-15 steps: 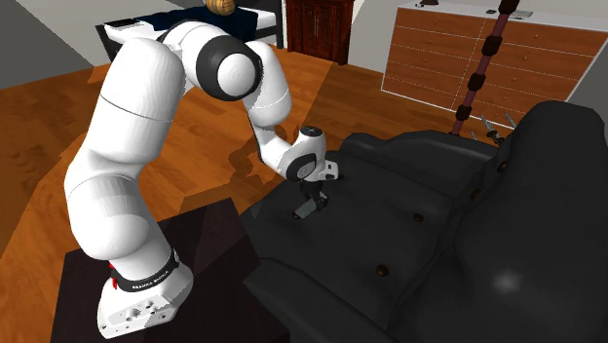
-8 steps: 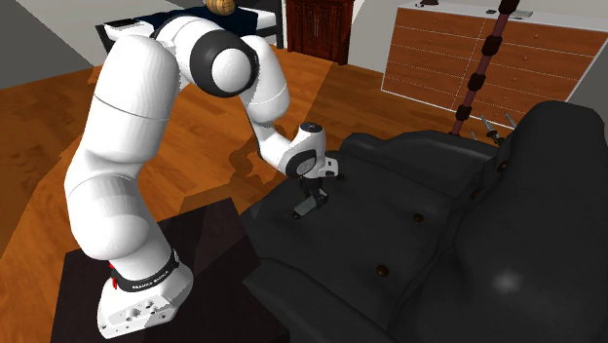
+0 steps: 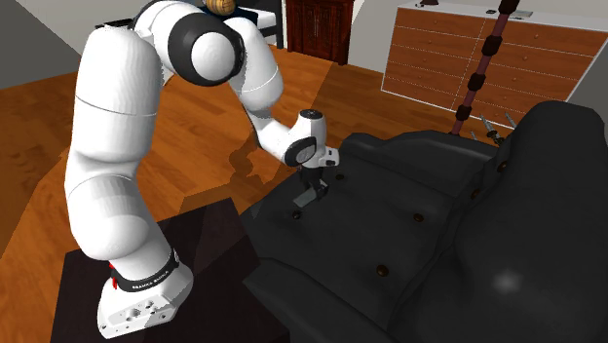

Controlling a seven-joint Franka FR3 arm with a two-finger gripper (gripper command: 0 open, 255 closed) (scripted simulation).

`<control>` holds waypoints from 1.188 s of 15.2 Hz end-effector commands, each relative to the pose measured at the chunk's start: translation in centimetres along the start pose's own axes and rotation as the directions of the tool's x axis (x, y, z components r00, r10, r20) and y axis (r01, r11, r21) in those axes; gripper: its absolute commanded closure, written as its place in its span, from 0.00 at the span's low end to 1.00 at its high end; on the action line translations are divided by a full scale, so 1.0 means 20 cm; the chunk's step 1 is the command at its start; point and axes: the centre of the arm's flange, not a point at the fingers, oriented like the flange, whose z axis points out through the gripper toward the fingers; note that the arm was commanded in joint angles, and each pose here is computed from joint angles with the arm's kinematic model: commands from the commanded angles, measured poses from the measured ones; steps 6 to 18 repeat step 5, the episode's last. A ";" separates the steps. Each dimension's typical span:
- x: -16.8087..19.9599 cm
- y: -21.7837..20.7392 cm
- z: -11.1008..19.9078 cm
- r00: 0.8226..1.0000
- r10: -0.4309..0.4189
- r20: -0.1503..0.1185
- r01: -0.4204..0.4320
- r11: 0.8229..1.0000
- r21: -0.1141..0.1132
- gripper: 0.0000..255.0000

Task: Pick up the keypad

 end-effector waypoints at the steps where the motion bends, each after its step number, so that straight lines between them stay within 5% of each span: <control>1: 0.00 0.00 -0.05 1.000 0.000 0.000 0.000 1.000 0.000 1.00; 18: 0.00 0.00 -0.11 1.000 0.000 0.000 0.000 1.000 0.000 1.00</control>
